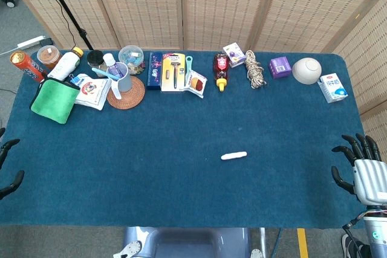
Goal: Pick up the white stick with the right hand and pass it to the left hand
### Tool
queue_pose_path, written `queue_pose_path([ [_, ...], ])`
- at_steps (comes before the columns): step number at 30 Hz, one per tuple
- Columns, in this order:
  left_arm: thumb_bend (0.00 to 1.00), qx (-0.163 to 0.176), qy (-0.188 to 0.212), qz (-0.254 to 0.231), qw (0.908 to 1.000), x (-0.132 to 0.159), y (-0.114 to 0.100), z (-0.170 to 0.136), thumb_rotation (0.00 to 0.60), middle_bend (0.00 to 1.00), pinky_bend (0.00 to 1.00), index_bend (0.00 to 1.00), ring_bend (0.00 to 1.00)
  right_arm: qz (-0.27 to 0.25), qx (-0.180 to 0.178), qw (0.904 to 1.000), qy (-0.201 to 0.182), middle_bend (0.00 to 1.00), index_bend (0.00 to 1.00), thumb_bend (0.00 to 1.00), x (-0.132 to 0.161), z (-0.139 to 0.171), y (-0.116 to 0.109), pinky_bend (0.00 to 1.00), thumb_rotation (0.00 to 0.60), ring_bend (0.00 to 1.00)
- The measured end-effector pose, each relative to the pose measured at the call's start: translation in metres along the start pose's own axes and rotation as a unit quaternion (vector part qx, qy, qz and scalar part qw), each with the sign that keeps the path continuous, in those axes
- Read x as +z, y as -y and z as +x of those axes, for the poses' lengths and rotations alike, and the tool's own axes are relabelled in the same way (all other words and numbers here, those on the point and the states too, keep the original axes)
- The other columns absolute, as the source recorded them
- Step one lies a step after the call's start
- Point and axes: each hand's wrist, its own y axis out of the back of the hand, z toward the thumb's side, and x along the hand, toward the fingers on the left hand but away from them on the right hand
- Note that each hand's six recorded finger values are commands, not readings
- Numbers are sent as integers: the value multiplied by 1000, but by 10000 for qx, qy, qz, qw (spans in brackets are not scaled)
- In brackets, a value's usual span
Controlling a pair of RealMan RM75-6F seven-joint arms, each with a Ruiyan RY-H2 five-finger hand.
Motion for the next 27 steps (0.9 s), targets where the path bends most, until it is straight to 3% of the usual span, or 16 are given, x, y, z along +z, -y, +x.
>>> queue_pose_path([
  [14, 320, 88, 111, -55, 9999, 4, -7, 8, 600, 14, 8, 198, 10, -201, 78, 9997, -116, 155, 338, 428, 7, -1, 0, 0, 600, 50],
  [27, 320, 229, 331, -60, 9992, 15, -21, 20, 600, 14, 9, 205, 10, -549, 420, 9959, -579, 155, 386, 429, 36, -24, 14, 0, 600, 44],
])
